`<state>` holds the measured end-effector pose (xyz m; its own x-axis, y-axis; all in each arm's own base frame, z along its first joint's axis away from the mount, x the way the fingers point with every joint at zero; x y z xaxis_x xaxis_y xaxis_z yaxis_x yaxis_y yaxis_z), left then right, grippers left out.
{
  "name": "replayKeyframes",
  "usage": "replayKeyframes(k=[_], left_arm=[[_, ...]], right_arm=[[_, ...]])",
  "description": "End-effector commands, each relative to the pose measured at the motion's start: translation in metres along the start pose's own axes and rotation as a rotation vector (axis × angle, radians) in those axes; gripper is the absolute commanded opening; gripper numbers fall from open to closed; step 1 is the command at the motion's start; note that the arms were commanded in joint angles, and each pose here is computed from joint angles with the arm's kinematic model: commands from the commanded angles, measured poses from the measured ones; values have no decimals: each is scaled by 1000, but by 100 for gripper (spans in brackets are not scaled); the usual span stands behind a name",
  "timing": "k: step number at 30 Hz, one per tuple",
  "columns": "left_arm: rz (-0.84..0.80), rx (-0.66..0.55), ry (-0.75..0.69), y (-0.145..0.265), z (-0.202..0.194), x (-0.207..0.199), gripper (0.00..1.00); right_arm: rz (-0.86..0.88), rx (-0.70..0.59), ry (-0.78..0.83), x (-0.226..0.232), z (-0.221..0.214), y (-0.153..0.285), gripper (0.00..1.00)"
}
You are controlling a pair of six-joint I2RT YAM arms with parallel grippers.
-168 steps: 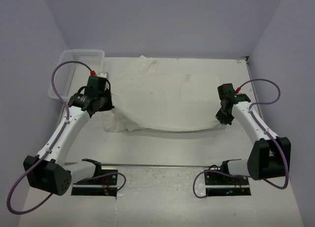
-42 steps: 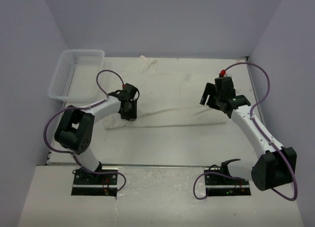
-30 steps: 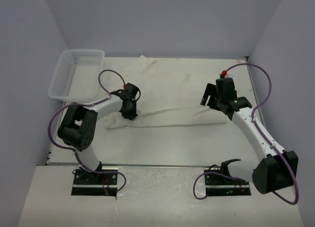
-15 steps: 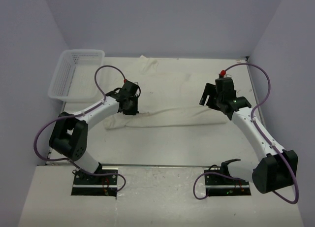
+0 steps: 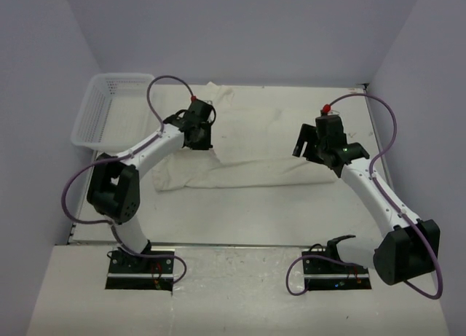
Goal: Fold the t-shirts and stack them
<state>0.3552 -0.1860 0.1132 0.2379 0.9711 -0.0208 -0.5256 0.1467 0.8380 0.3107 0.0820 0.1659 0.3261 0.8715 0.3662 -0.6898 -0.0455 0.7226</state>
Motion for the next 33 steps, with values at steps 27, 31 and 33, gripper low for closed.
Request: replayKeyframes(k=[27,31,33], left_arm=[[-35,55,312,56,-69,85,52],[-149,143,383,42,-87,80,49],[-133,171,402,35,-96,86,49]], right_arm=[[87,-40,42,27,10,13,80],[92,-42,53,25,9,15,80],[84,-43,59,21,7,15,80]])
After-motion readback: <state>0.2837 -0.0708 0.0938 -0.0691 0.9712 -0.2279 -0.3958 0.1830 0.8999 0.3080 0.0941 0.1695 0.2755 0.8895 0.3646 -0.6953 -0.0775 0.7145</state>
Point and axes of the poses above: each gripper's point midway between its finger pads, its own y axis back along the fingers, its own x axis along the line the jaws close on, z = x × y, the point moved 1 cm from there along y, back along the fingers, and after that the axes turned 12 degrees about -y, right-handed, at the moved point
